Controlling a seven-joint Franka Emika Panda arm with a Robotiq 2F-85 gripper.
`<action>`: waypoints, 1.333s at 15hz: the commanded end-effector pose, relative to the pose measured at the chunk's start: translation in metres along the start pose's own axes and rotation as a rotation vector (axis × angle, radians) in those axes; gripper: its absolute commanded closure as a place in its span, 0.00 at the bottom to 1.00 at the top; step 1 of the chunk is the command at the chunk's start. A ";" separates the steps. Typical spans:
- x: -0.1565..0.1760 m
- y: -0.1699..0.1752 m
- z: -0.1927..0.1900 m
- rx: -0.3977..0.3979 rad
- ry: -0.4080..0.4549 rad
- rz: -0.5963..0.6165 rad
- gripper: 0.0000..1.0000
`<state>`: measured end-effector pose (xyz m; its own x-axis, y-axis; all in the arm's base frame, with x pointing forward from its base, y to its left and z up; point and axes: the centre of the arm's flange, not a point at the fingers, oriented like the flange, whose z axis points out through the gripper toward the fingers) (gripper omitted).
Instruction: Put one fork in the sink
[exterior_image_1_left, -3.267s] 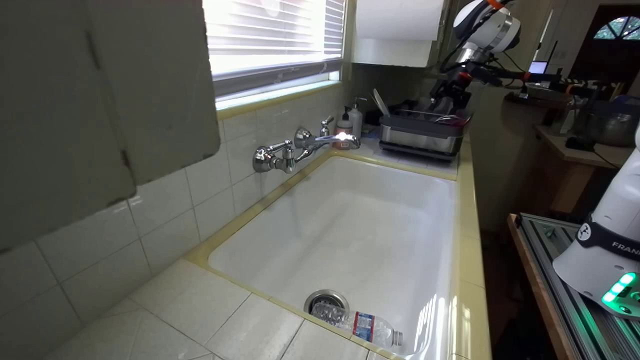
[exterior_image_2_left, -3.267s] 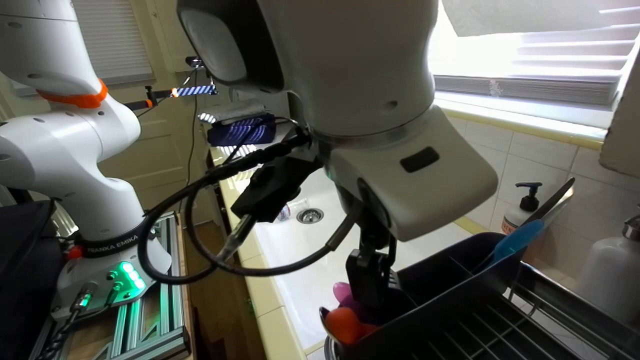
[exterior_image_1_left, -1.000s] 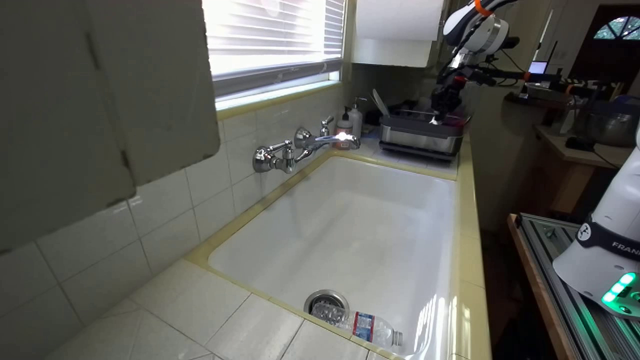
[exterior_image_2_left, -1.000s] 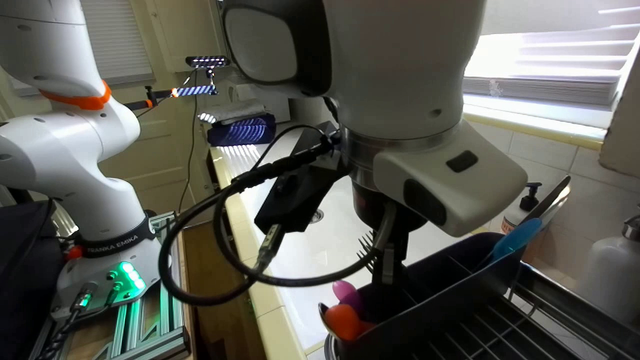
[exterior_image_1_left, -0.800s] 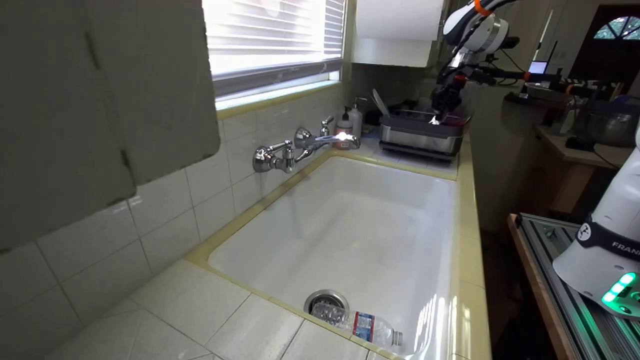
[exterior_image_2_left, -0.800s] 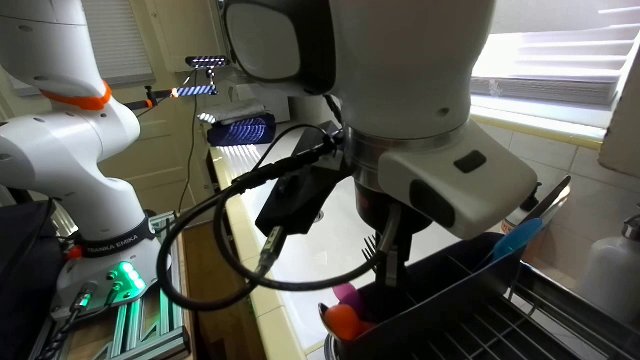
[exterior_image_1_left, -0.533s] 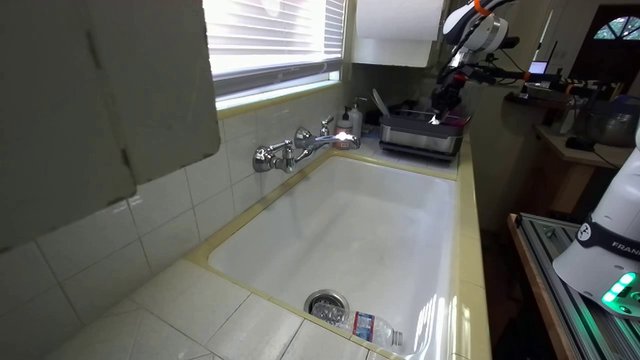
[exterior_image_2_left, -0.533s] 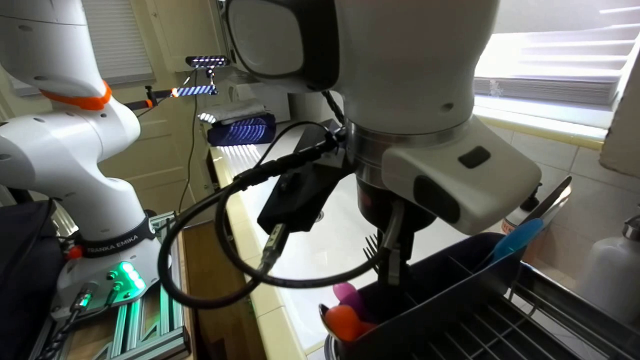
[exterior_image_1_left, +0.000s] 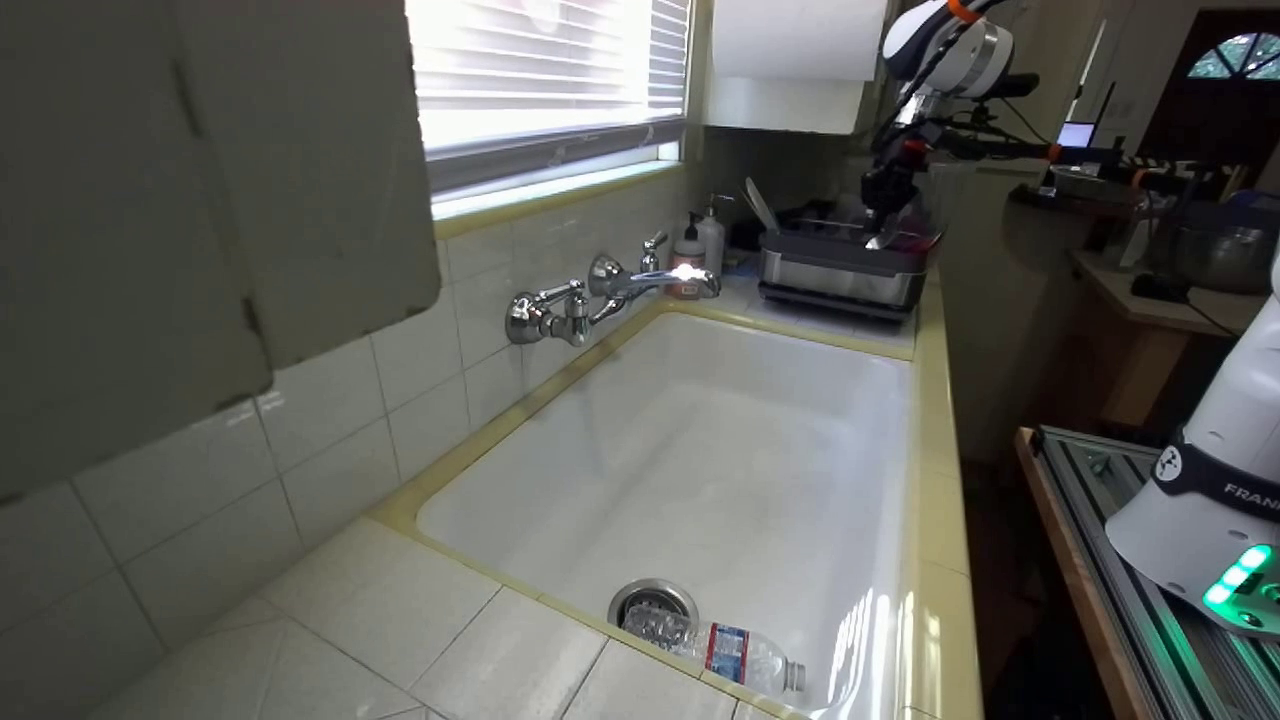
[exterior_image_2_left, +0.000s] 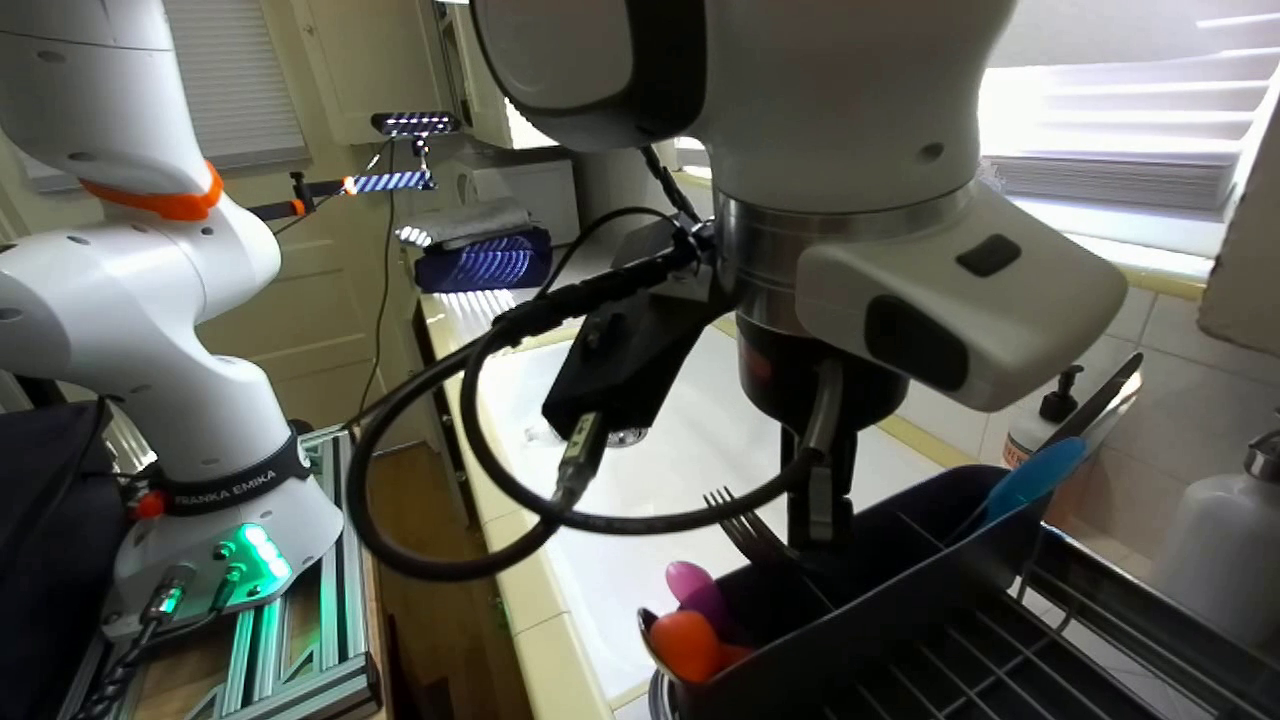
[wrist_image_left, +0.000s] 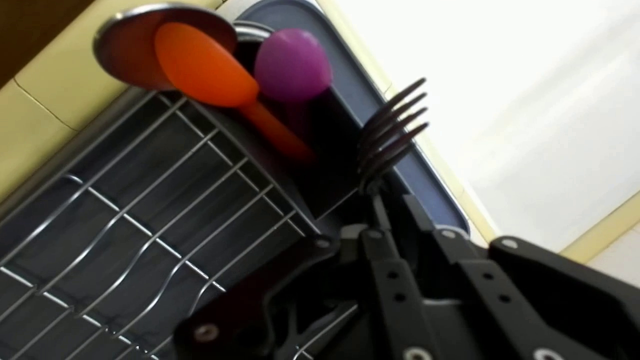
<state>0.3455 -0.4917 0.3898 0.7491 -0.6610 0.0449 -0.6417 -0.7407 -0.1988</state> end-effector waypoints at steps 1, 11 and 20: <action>0.001 -0.002 -0.002 -0.014 -0.008 -0.012 1.00; -0.003 -0.002 -0.005 -0.043 -0.062 -0.003 0.18; -0.010 -0.009 -0.001 -0.008 -0.130 0.029 0.41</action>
<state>0.3443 -0.4800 0.3843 0.7538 -0.6540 -0.0628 -0.6523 -0.7335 -0.1909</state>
